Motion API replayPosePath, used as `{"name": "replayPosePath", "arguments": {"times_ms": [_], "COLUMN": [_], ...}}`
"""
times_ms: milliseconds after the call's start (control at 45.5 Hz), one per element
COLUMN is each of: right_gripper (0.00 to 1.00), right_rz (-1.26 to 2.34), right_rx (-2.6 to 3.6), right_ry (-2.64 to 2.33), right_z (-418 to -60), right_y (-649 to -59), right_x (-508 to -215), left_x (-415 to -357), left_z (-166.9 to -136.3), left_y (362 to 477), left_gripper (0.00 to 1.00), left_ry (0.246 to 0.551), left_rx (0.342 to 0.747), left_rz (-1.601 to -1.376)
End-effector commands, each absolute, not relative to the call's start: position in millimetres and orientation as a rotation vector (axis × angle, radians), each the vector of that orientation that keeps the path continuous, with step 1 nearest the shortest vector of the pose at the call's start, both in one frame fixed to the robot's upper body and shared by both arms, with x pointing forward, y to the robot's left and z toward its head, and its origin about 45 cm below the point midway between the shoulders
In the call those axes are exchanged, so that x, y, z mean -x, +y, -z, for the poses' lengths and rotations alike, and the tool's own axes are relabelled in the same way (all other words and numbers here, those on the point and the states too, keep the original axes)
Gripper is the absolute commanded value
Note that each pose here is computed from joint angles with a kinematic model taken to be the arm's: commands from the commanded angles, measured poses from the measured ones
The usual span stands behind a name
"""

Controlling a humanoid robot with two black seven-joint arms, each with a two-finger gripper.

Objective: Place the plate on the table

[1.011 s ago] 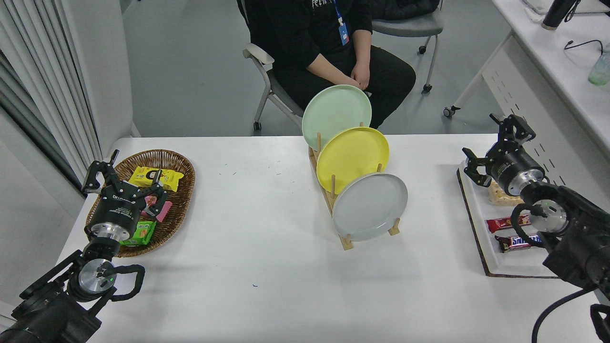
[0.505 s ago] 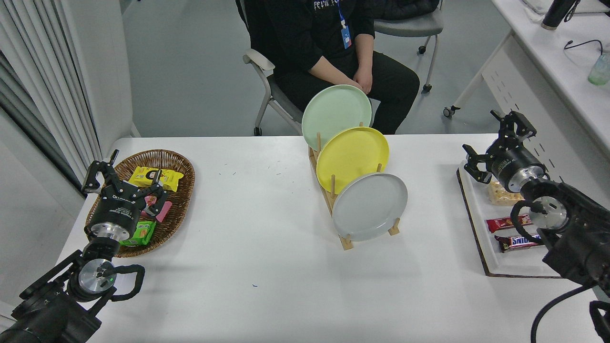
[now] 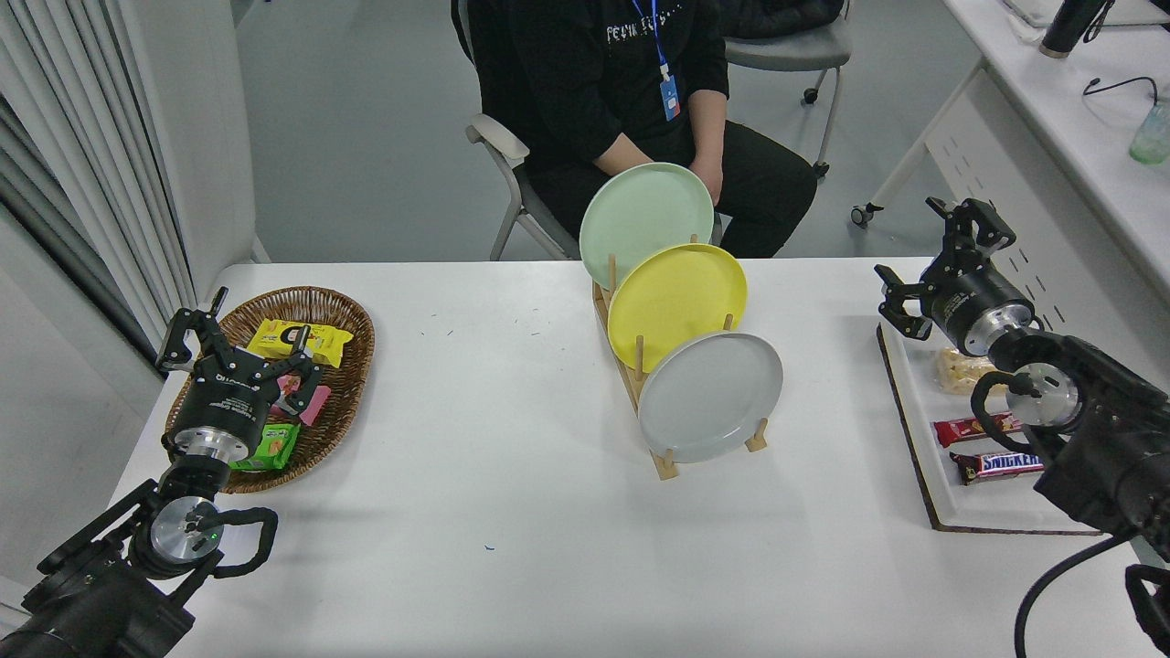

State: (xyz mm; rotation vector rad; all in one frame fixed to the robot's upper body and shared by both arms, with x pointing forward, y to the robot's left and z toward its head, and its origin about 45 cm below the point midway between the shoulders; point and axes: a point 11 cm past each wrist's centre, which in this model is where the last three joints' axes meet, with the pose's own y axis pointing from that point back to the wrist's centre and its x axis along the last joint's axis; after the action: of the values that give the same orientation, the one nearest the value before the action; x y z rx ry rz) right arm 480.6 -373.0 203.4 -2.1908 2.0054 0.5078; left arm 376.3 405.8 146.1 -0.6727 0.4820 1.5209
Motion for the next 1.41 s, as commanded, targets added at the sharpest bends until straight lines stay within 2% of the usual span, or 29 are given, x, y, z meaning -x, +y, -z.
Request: {"name": "replayPosePath", "arguments": {"times_ms": [0, 264, 352, 374, 418, 462, 484, 549, 593, 637, 659, 1011, 1121, 1385], "right_gripper": [0.99, 0.99, 0.99, 0.99, 0.99, 0.99, 0.99, 0.99, 0.99, 0.99, 0.99, 0.99, 0.99, 0.99], "right_rz": [-0.528, -0.614, -0.621, -0.625, -0.629, -0.628, -0.63, -0.629, -0.635, -0.645, -0.653, -0.82, -0.867, -0.91], "right_rx": [2.265, 2.455, 2.492, 2.503, 2.515, 2.525, 2.527, 2.535, 2.545, 2.554, 2.562, 2.617, 2.616, 2.593], "right_ry": [1.916, 1.787, 1.769, 1.76, 1.749, 1.74, 1.737, 1.741, 1.745, 1.752, 1.751, 1.63, 1.612, 1.608], "right_z": [-209.2, -188.6, -186.4, -185.5, -185.1, -186.3, -186.8, -186.3, -183.6, -179.8, -177.9, -159.6, -149.2, -138.7], "right_y": [-357.9, -314.8, -312.2, -310.6, -309.1, -308.6, -309.0, -311.1, -314.0, -317.6, -318.1, -309.3, -303.5, -287.5], "right_x": [-479.0, -464.6, -459.9, -458.5, -456.4, -455.3, -454.8, -453.2, -450.0, -445.8, -443.5, -399.9, -391.5, -389.2], "left_x": [-375.9, -376.5, -376.5, -375.9, -376.5, -375.9, -376.5, -375.9, -376.5, -375.9, -376.5, -375.9, -376.4, -376.4], "left_z": [-145.8, -146.4, -146.4, -145.6, -146.4, -145.6, -146.4, -145.6, -146.4, -145.6, -146.4, -145.6, -146.2, -146.2], "left_y": [406.0, 405.8, 405.8, 405.7, 405.8, 405.7, 405.8, 405.7, 405.8, 405.7, 405.8, 405.7, 405.5, 405.5], "left_gripper": [0.98, 0.98, 0.98, 0.98, 0.98, 0.98, 0.98, 0.98, 0.98, 0.98, 0.98, 0.98, 0.98, 0.98], "left_ry": [0.482, 0.481, 0.481, 0.483, 0.481, 0.483, 0.481, 0.483, 0.481, 0.483, 0.481, 0.483, 0.482, 0.482], "left_rx": [0.673, 0.674, 0.674, 0.671, 0.674, 0.671, 0.674, 0.671, 0.674, 0.671, 0.674, 0.671, 0.672, 0.672], "left_rz": [-1.522, -1.521, -1.521, -1.521, -1.521, -1.521, -1.521, -1.521, -1.521, -1.521, -1.521, -1.521, -1.52, -1.52]}}
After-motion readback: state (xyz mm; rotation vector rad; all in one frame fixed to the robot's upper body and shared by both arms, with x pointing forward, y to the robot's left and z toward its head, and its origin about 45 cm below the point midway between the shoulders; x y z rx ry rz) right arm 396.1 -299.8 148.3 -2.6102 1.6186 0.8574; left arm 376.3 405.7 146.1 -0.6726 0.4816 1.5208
